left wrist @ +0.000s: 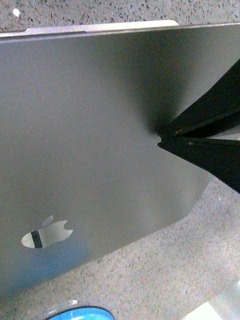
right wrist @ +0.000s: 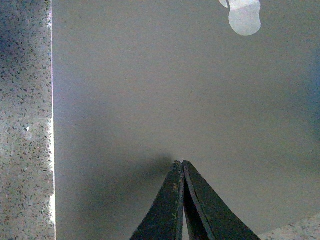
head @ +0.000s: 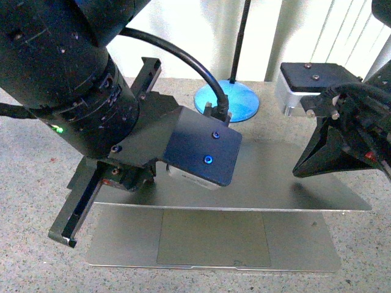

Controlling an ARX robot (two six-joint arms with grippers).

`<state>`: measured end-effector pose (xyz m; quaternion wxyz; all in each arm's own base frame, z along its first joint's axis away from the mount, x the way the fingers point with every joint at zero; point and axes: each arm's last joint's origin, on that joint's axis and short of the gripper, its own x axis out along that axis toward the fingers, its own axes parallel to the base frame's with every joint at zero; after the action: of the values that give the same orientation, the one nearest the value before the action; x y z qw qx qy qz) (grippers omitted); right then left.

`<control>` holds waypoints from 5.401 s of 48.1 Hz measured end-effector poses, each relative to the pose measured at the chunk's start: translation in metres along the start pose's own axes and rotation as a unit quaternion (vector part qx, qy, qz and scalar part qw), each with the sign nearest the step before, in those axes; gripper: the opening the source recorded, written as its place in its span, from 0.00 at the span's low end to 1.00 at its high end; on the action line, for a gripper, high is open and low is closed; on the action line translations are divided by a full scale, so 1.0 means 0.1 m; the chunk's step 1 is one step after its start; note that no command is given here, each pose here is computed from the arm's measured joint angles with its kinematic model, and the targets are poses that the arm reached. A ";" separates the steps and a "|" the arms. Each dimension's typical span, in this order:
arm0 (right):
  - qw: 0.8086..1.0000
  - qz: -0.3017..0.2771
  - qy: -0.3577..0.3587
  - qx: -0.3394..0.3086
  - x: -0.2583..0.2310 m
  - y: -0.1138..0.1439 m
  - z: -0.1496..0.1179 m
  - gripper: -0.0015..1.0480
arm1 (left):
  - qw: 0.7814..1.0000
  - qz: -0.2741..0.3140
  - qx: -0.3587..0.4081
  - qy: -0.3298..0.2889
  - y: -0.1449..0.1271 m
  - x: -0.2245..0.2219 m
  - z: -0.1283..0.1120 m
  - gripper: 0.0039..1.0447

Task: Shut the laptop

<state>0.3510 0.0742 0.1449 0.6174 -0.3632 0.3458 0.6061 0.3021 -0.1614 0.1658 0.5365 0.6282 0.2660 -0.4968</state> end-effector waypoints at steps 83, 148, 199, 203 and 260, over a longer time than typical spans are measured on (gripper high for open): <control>0.990 -0.082 -0.114 0.008 0.19 0.09 -0.03 0.03 | 0.977 0.135 -0.107 -0.128 0.05 -0.07 -0.03 0.03; 0.623 -0.609 -0.336 0.357 -1.19 1.50 -0.17 0.03 | 0.545 0.498 -0.623 -0.258 -1.33 -1.38 -1.19 0.03; 0.619 -0.609 -0.344 0.358 -0.63 2.26 -0.50 0.03 | 0.533 0.505 -0.621 -0.274 -2.00 -1.08 -0.89 0.03; 0.619 -0.609 -0.344 0.358 -0.63 2.28 -0.50 0.03 | 0.532 0.507 -0.620 -0.275 -2.02 -1.09 -0.88 0.03; 0.619 -0.608 -0.344 0.358 -0.61 2.53 -0.51 0.19 | 0.533 0.505 -0.622 -0.273 -2.21 -1.14 -0.81 0.09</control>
<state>0.0975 0.0000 0.1656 1.0000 -0.0058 -0.0020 0.0006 0.0961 0.0000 0.1728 0.9999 -0.0007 -0.0129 0.0000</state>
